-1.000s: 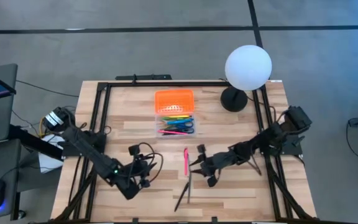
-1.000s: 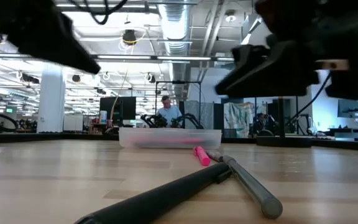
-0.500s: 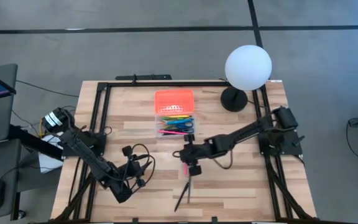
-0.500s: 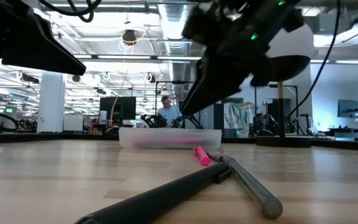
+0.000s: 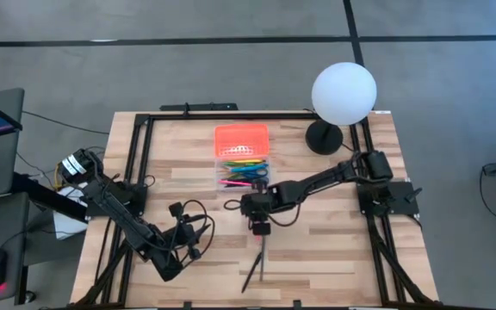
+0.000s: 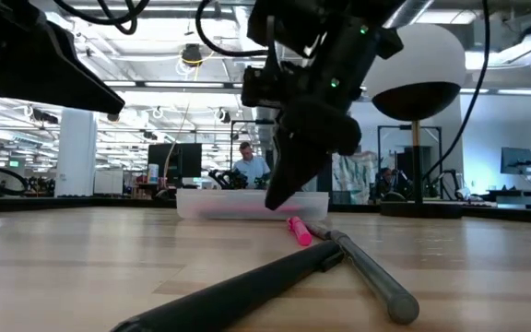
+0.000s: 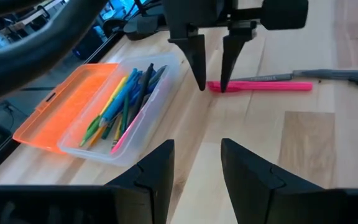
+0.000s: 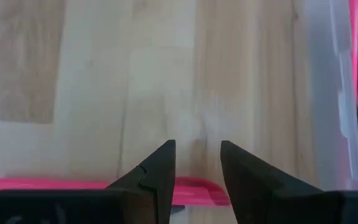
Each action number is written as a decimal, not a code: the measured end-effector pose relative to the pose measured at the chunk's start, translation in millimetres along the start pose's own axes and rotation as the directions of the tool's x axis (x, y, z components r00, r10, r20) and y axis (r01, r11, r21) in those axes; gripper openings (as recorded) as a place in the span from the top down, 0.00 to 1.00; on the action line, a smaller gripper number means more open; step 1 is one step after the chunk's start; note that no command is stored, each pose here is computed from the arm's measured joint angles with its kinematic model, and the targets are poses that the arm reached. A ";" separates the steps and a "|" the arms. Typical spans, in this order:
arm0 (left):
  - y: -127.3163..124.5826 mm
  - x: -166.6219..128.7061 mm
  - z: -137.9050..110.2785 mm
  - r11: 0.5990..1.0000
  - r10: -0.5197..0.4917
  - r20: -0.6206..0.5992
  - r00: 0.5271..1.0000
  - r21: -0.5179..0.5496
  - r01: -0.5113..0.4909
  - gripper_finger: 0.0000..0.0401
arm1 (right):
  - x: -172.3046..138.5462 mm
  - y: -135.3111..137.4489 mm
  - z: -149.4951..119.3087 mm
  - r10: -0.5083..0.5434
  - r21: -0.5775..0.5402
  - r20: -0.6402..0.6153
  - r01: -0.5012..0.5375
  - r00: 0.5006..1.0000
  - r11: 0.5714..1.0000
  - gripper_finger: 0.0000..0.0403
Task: Pick & place school supplies into a supply box
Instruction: Put the pink pen into the supply box
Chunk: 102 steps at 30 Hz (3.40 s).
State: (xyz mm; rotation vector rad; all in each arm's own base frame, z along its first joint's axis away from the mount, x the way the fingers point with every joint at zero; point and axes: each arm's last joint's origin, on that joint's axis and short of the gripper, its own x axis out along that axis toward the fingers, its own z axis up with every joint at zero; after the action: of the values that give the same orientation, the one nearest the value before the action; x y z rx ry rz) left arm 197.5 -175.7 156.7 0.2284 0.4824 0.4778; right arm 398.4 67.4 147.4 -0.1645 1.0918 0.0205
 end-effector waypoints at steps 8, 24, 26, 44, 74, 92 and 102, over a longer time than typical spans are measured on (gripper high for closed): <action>1.2 0.5 -2.7 1.000 0.004 -0.005 1.000 0.007 -0.004 0.68 | 6.7 0.9 0.2 0.075 -0.001 0.006 -0.075 0.997 0.997 0.70; 0.9 0.5 -2.4 1.000 0.002 -0.003 1.000 0.001 -0.002 0.68 | 22.5 -3.8 -11.1 0.060 0.122 -0.096 -0.048 0.994 0.991 0.70; 0.9 0.5 -2.4 1.000 0.002 -0.003 1.000 0.001 -0.002 0.68 | 22.0 -4.5 -12.7 0.058 0.143 -0.115 -0.042 0.992 0.989 0.70; 0.6 0.5 -2.3 1.000 -0.003 -0.006 1.000 -0.003 0.003 0.68 | 5.8 3.0 -20.7 0.011 0.185 -0.197 0.026 0.980 0.982 0.70; 0.5 0.5 -2.4 1.000 -0.004 -0.008 1.000 -0.002 0.004 0.68 | -0.5 34.1 -14.9 0.097 -0.164 -0.075 -0.108 0.992 0.981 0.70; 0.5 0.5 -2.4 1.000 -0.004 -0.008 1.000 -0.007 0.004 0.68 | 4.9 12.4 -20.0 0.067 -0.037 -0.114 -0.072 0.991 0.997 0.77; 0.6 0.5 -2.4 1.000 -0.004 -0.008 1.000 -0.006 0.004 0.68 | 5.3 8.6 -21.7 0.064 -0.003 -0.132 -0.065 0.989 0.998 0.86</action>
State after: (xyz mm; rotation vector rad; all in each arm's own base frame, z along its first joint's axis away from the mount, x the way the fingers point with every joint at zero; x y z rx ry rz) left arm 196.5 -174.8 154.6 0.2196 0.4889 0.4764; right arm 380.9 72.4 131.8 -0.1388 1.2285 0.0728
